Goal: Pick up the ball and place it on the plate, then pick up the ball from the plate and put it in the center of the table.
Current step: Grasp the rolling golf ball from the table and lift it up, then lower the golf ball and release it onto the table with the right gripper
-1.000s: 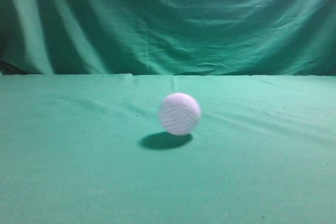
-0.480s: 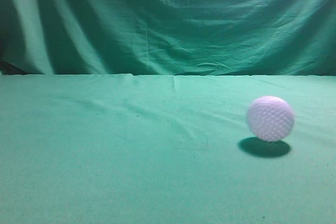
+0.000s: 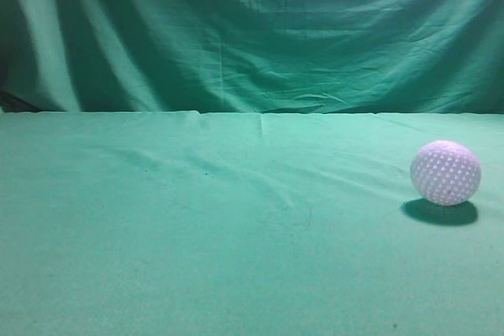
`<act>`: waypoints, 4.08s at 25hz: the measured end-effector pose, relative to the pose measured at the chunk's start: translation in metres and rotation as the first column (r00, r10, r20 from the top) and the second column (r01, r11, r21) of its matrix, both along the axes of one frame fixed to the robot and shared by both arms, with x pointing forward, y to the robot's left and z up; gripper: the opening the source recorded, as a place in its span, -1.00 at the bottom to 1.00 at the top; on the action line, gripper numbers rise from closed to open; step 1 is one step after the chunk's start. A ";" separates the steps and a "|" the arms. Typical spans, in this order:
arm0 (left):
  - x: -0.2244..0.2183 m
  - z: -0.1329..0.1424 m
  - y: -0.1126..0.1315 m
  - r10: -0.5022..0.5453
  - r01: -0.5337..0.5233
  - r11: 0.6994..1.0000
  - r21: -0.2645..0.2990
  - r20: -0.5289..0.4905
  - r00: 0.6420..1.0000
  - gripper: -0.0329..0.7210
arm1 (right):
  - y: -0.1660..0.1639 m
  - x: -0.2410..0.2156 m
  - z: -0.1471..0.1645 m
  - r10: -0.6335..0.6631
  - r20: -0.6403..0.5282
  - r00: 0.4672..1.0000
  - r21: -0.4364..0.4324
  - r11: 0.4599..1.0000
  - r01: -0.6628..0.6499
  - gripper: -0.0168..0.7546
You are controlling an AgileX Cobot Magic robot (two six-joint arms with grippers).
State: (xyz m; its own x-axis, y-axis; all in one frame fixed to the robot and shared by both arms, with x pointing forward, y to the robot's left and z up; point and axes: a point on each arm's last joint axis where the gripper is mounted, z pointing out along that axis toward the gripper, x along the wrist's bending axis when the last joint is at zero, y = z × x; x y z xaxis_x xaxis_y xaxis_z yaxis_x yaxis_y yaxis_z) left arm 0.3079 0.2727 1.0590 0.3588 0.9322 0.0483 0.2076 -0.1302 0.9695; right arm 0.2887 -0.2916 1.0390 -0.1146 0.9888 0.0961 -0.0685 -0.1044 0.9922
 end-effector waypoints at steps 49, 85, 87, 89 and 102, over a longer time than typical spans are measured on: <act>0.003 -0.006 0.003 0.030 -0.030 0.999 0.021 0.032 0.999 -0.91 | 0.159 0.180 -0.077 0.099 -0.980 0.175 -0.080 0.607 -0.790 0.65; 0.003 -0.006 0.003 0.030 -0.030 0.999 0.021 0.032 0.999 -0.91 | 0.317 0.280 -0.049 0.212 -0.921 0.327 -0.186 0.498 -0.847 -0.10; 0.003 -0.006 0.003 0.030 -0.030 0.999 0.021 0.032 0.999 -0.91 | 0.326 0.289 -0.061 0.208 -0.924 0.322 -0.184 0.497 -0.848 -0.10; 0.003 -0.006 0.003 0.030 -0.030 0.999 0.021 0.032 0.999 -0.91 | 0.334 0.297 -0.071 0.207 -0.924 0.321 -0.184 0.497 -0.848 -0.10; 0.003 -0.006 0.003 0.030 -0.030 0.999 0.021 0.032 0.999 -0.91 | 0.344 0.308 -0.099 0.197 -0.930 0.311 -0.180 0.495 -0.850 0.15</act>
